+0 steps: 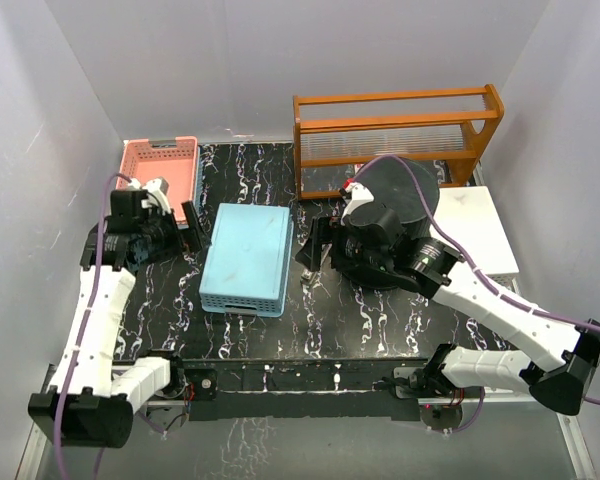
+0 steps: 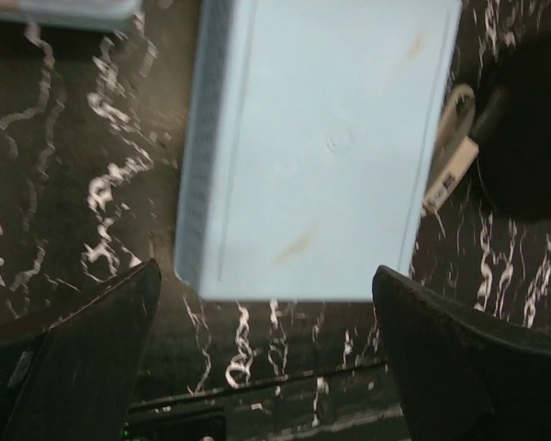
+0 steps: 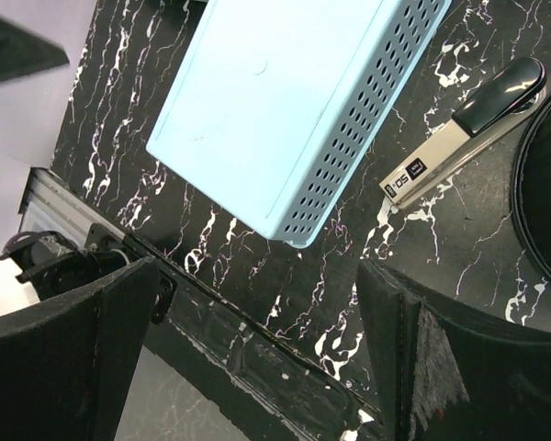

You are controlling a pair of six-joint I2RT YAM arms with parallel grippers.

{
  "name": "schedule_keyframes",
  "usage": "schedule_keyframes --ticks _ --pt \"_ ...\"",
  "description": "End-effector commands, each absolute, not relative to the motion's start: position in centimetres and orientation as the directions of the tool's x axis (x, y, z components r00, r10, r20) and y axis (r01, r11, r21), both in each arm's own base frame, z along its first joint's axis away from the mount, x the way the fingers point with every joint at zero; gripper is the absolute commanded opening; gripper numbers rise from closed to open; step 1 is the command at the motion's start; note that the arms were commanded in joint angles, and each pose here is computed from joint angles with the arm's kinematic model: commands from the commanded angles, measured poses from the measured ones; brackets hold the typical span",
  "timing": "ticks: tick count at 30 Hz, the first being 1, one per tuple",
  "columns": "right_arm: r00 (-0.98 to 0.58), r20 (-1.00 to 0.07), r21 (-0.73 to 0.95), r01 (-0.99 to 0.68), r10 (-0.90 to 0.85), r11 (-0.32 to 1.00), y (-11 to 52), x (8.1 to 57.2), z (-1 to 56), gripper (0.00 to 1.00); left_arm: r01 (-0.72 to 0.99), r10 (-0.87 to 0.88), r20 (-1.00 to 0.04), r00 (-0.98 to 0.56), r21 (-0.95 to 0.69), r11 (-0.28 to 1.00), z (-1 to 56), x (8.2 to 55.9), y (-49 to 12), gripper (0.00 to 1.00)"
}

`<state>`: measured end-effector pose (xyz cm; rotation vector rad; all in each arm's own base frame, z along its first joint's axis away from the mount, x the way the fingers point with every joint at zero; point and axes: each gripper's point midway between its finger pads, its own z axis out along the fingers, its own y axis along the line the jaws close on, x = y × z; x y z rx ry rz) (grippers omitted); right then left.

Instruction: Turn the large container upside down

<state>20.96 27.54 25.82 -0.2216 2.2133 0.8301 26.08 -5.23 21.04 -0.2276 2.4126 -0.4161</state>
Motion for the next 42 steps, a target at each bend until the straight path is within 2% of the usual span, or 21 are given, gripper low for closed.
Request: schedule_keyframes --ticks 1,12,20,29,36,42 --pt "-0.675 -0.728 0.511 -0.414 0.122 0.754 28.6 22.0 27.0 0.88 -0.083 -0.238 -0.471 -0.849 -0.327 0.941 18.2 20.1 -7.5 0.98" --pt "-0.612 -0.776 0.479 -0.416 0.152 0.772 27.8 22.9 31.3 0.88 -0.164 -0.340 -0.394 -0.854 -0.417 0.894 17.4 14.2 -8.9 0.98" --pt "-0.570 -0.803 0.462 -0.410 0.174 0.787 27.4 23.7 33.4 0.88 -0.127 -0.304 -0.318 -0.898 -0.473 0.872 15.5 12.3 -10.3 0.98" --pt "-0.587 -0.792 0.467 -0.406 0.168 0.785 27.6 23.6 32.2 0.88 -0.096 -0.272 -0.247 -0.930 -0.551 0.829 13.1 12.9 -12.6 0.98" --pt "-0.605 -0.782 0.474 -0.418 0.152 0.775 28.5 23.7 31.5 0.88 -0.048 -0.290 -0.233 -0.928 -0.698 0.714 11.7 15.2 -16.8 0.98" --pt "-0.609 -0.779 0.471 -0.405 0.154 0.783 27.8 23.3 31.1 0.88 0.023 -0.191 -0.238 -0.952 -0.679 0.734 10.0 15.4 -20.2 0.98"
